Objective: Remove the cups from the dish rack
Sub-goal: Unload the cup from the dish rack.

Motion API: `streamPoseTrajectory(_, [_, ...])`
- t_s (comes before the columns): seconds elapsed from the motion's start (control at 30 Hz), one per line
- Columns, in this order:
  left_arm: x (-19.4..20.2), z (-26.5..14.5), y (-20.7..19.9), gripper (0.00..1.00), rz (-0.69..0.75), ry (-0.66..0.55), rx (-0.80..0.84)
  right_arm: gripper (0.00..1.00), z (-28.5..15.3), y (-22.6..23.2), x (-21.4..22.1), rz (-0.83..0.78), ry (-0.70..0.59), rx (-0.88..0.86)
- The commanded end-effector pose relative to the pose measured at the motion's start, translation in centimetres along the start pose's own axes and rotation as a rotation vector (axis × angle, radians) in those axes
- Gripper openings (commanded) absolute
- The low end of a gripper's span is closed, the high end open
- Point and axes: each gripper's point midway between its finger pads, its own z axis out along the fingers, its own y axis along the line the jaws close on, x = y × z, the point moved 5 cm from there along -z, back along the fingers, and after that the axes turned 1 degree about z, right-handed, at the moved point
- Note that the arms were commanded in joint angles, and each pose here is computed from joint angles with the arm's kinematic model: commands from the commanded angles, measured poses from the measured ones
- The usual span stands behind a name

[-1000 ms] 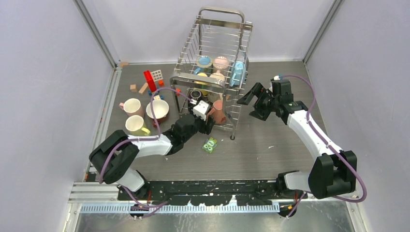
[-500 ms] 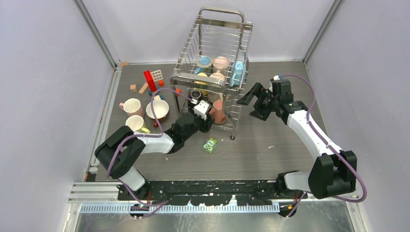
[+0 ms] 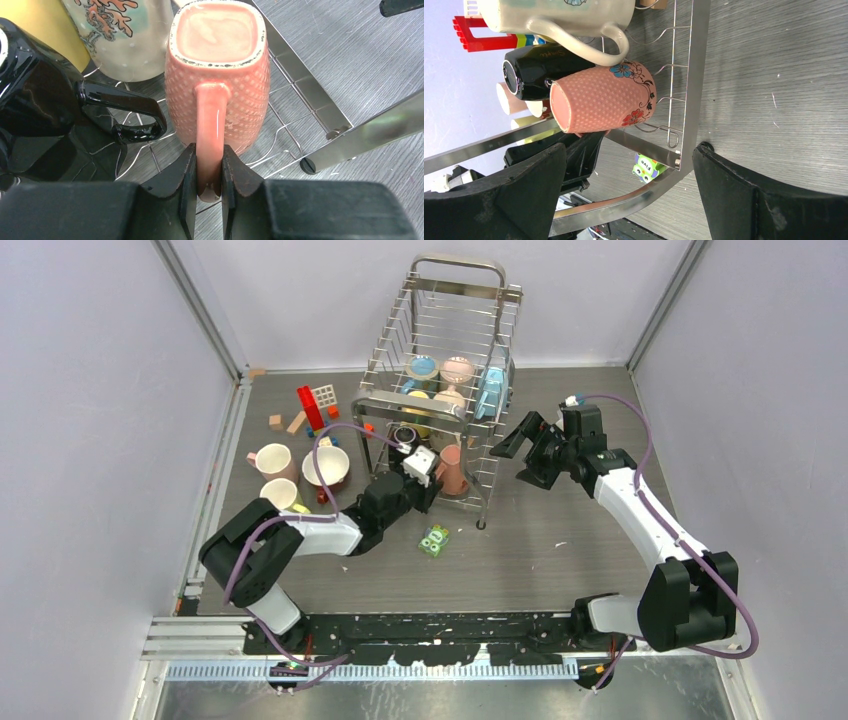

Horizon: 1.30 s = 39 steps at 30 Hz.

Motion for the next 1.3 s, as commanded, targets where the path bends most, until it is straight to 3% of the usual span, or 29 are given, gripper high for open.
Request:
streamPoseTrajectory(0.0, [-2.4, 0.9, -0.4, 0.13, -0.02, -0.071, 0.025, 1.0, -1.0, 1.3, -0.9, -0.045, -0.045, -0.048])
streamPoseTrajectory(0.23, [-3.4, 0.2, -0.2, 0.0, -0.046, -0.118, 0.0, 1.0, -1.1, 1.4, -0.9, -0.046, -0.047, -0.051])
streamPoseTrajectory(0.53, [-5.6, -1.8, 0.1, 0.0, -0.026, -0.212, -0.017, 1.0, -1.1, 1.5, -0.9, -0.044, -0.047, -0.055])
streamPoseTrajectory(1.27, [-7.8, -4.7, 0.1, 0.0, -0.082, -0.3, -0.026, 1.0, -2.3, 1.9, -0.8, -0.051, -0.081, -0.066])
